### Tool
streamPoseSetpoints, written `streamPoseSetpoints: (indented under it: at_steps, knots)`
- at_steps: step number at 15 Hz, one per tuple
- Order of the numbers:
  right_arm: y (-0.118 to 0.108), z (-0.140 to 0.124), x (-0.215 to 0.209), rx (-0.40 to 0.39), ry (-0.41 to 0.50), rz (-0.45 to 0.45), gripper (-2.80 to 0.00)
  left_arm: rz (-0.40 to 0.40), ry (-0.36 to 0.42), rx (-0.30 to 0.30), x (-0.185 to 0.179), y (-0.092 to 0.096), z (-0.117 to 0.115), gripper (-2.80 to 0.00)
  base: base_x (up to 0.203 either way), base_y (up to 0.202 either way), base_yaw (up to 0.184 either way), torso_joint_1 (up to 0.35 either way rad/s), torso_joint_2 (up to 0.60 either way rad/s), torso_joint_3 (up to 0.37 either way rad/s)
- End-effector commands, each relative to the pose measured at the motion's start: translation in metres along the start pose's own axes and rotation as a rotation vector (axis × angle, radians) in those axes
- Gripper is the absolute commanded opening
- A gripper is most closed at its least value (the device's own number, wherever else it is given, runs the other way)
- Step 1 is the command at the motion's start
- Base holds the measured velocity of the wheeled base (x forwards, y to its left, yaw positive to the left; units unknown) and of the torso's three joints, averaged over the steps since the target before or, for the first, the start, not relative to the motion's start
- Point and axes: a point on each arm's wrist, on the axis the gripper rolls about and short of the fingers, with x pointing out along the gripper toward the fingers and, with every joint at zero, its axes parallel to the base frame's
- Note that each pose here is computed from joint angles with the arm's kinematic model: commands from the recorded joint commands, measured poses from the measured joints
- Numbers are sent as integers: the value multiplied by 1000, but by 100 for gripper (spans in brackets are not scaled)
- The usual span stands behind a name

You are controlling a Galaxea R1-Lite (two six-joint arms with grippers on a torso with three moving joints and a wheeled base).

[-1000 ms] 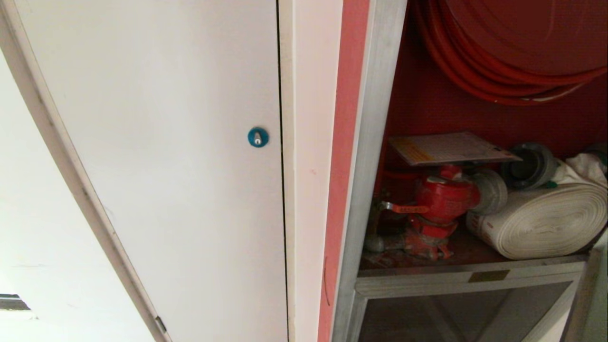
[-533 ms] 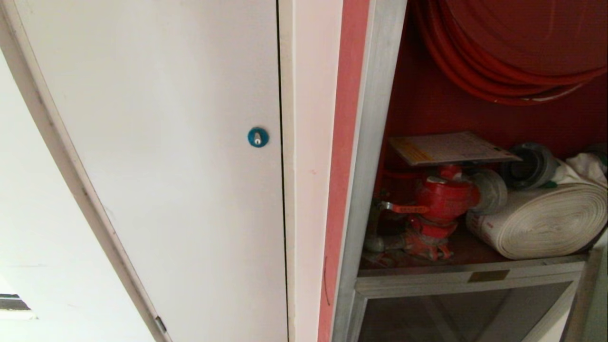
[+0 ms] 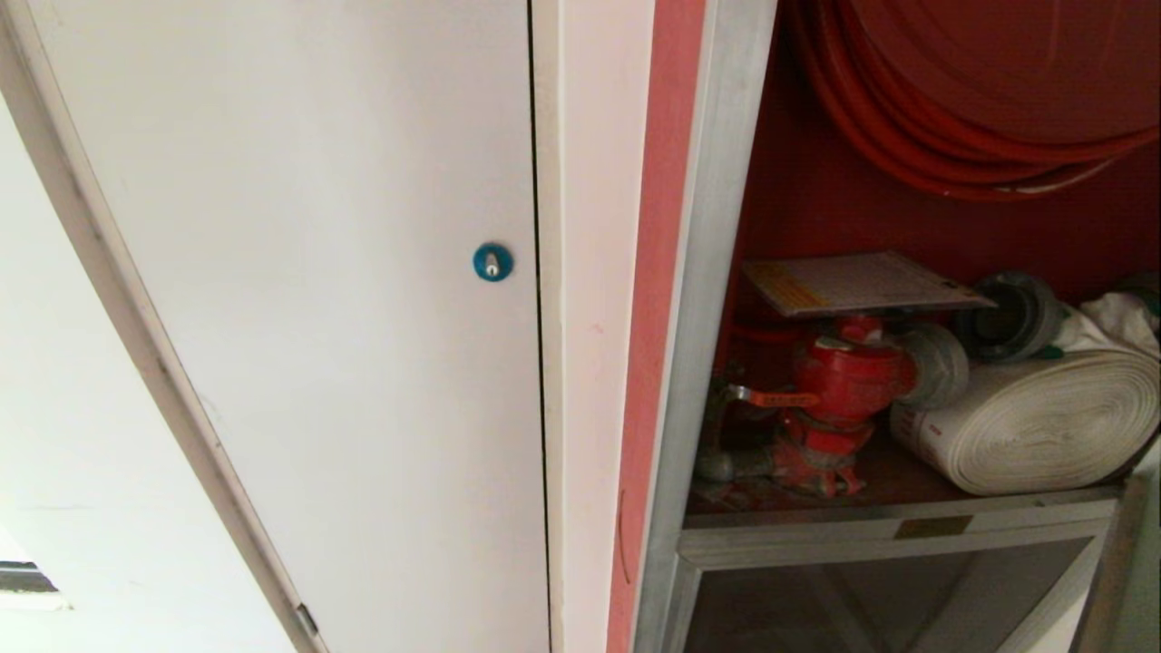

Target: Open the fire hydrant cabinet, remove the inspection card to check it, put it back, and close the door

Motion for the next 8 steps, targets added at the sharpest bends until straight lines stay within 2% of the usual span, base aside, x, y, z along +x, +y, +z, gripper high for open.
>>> streamPoseSetpoints:
  at_steps: [1, 8]
  knots:
    - [0, 0, 0, 0, 3, 1, -280, -5, 12, -10, 0, 0, -1, -280, 0, 0, 0, 0, 0, 0]
    - [0, 0, 0, 0, 3, 1, -280, -3, 9, -92, 0, 0, -1, -280, 0, 0, 0, 0, 0, 0]
